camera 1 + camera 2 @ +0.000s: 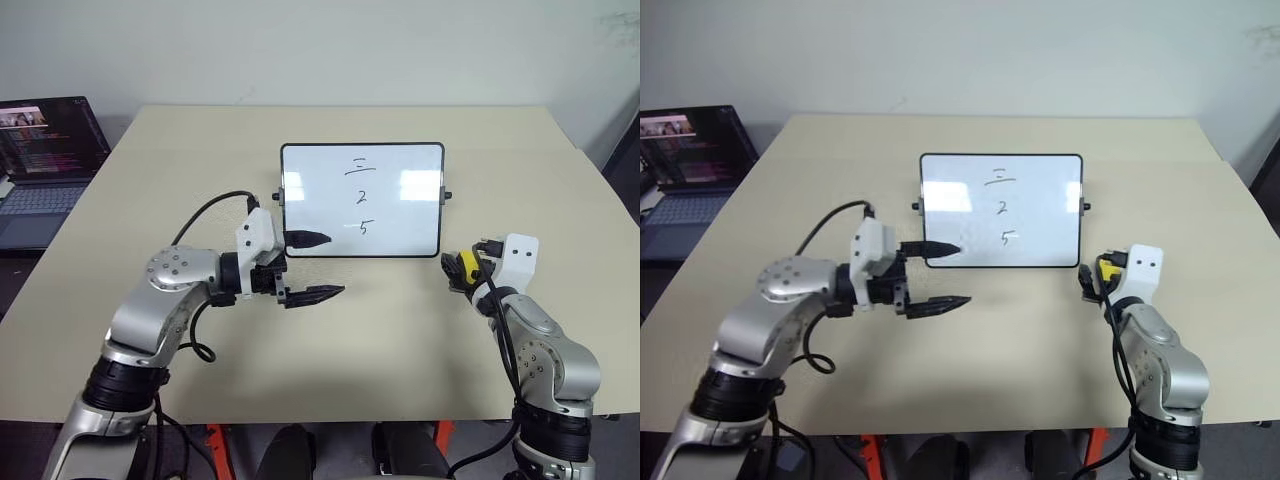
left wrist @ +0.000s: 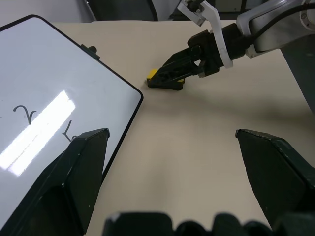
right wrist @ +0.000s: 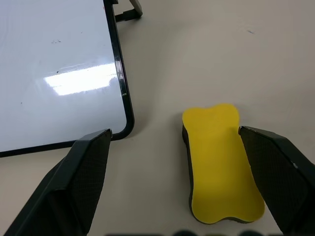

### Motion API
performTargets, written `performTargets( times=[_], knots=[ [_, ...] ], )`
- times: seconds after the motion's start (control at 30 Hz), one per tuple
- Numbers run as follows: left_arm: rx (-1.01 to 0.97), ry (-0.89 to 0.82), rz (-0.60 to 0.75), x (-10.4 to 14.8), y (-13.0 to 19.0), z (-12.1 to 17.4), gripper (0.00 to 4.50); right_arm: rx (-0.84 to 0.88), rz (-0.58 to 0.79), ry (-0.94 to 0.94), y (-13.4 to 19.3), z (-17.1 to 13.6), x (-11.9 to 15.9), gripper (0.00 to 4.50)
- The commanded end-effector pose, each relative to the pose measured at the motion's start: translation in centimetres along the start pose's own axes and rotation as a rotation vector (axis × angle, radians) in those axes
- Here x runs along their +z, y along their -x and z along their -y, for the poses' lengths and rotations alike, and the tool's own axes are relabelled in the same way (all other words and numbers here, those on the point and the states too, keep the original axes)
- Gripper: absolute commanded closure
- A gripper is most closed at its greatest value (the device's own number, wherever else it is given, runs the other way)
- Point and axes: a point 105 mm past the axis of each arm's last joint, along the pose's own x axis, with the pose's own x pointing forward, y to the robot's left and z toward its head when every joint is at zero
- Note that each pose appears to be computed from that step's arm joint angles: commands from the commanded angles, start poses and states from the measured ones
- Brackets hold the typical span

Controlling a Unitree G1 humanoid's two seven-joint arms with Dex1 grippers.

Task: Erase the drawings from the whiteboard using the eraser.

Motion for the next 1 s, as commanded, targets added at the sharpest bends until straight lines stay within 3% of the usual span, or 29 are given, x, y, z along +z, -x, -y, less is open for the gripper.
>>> performTargets(
  times=[0.03,1.0],
  knots=[
    [0.014,-0.049,0.025,0.8,0.1,-0.1,0.0,-0.001,0.044,-0.01,0.0,0.0,1.2,0.04],
    [0.041,-0.06,0.096,2.0,-0.5,-0.7,0.0,-0.037,0.032,0.0,-1.4,1.4,0.5,0.04]
  ],
)
